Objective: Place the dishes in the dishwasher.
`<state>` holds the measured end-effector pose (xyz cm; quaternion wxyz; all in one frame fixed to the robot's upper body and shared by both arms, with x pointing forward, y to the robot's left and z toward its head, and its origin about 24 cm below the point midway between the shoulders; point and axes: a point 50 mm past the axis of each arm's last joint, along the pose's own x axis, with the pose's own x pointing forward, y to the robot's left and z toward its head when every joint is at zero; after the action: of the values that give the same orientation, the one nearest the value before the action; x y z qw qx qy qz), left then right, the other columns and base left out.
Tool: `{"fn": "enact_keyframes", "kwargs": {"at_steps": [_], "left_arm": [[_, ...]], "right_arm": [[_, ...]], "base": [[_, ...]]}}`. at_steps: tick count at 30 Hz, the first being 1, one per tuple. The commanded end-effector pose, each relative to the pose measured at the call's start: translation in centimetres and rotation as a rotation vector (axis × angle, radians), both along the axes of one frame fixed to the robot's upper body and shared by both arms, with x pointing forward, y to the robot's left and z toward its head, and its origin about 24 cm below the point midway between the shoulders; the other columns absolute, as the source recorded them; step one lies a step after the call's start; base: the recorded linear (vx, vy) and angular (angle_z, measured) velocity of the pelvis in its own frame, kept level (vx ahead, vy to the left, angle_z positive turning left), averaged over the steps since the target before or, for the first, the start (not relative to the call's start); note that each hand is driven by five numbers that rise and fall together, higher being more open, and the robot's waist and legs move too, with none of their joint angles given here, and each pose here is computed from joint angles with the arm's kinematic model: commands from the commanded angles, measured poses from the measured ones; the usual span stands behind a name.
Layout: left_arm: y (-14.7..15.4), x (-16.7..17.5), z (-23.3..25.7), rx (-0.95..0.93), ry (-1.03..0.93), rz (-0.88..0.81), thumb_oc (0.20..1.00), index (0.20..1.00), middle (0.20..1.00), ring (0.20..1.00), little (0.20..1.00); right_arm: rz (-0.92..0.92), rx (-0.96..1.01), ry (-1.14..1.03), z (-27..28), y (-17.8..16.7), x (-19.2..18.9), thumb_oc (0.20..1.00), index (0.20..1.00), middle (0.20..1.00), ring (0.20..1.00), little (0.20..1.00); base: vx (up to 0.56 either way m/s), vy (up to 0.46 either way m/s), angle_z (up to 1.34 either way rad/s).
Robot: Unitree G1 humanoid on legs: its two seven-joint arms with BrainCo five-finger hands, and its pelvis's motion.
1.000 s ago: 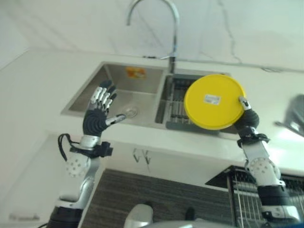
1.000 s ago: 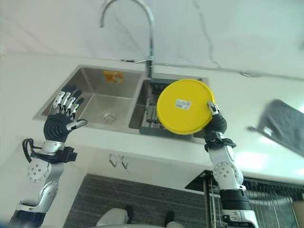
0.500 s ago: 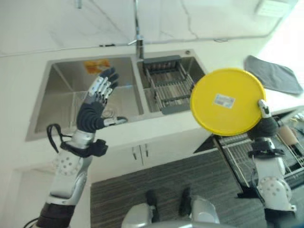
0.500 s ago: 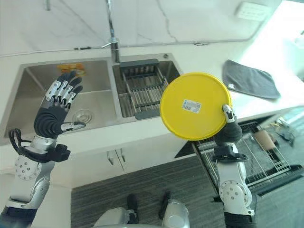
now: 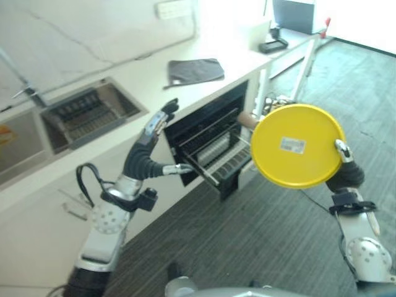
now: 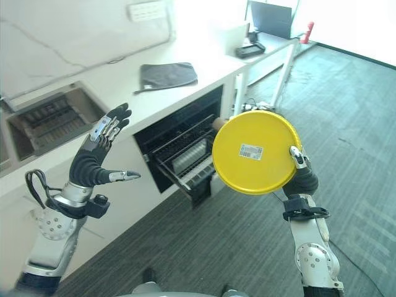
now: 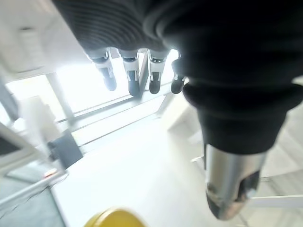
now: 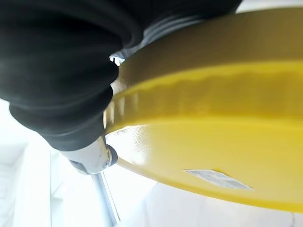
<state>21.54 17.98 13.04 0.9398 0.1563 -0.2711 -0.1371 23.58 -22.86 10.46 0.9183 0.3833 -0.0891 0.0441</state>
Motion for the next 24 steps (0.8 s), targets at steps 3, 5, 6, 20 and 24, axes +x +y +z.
{"fn": "enact_keyframes", "kwargs": {"at_steps": [3,5,6,20,24], "left_arm": [[1.3,-0.6,3.4,0.083,-0.148,-0.011,1.0,1.0,1.0,1.0,1.0],[1.2,-0.3,2.9,0.078,-0.102,-0.047,1.0,1.0,1.0,1.0,1.0],[0.7,0.2,1.9,0.072,-0.029,-0.074,1.0,1.0,1.0,1.0,1.0],[4.8,-4.4,-19.0,-0.086,1.113,0.2,1.0,1.0,1.0,1.0,1.0],[6.9,-9.3,-24.3,0.003,1.464,0.399,1.0,1.0,1.0,1.0,1.0]], "right_arm": [[0.133,0.052,-0.312,5.9,3.2,1.9,0.2,0.2,0.2,0.2,0.2],[0.108,0.051,-0.312,5.8,3.4,1.8,0.2,0.2,0.2,0.2,0.2],[0.108,0.047,-0.308,5.4,3.9,1.9,0.2,0.2,0.2,0.2,0.2],[0.138,0.077,-0.296,4.1,2.9,2.3,0.2,0.2,0.2,0.2,0.2],[0.195,0.061,-0.281,4.3,3.5,2.9,0.2,0.2,0.2,0.2,0.2]], "base": [[0.08,-0.104,-0.01],[0.21,0.063,0.47],[0.32,0.199,0.85],[0.25,0.192,0.19],[0.37,-0.319,-0.13]]}}
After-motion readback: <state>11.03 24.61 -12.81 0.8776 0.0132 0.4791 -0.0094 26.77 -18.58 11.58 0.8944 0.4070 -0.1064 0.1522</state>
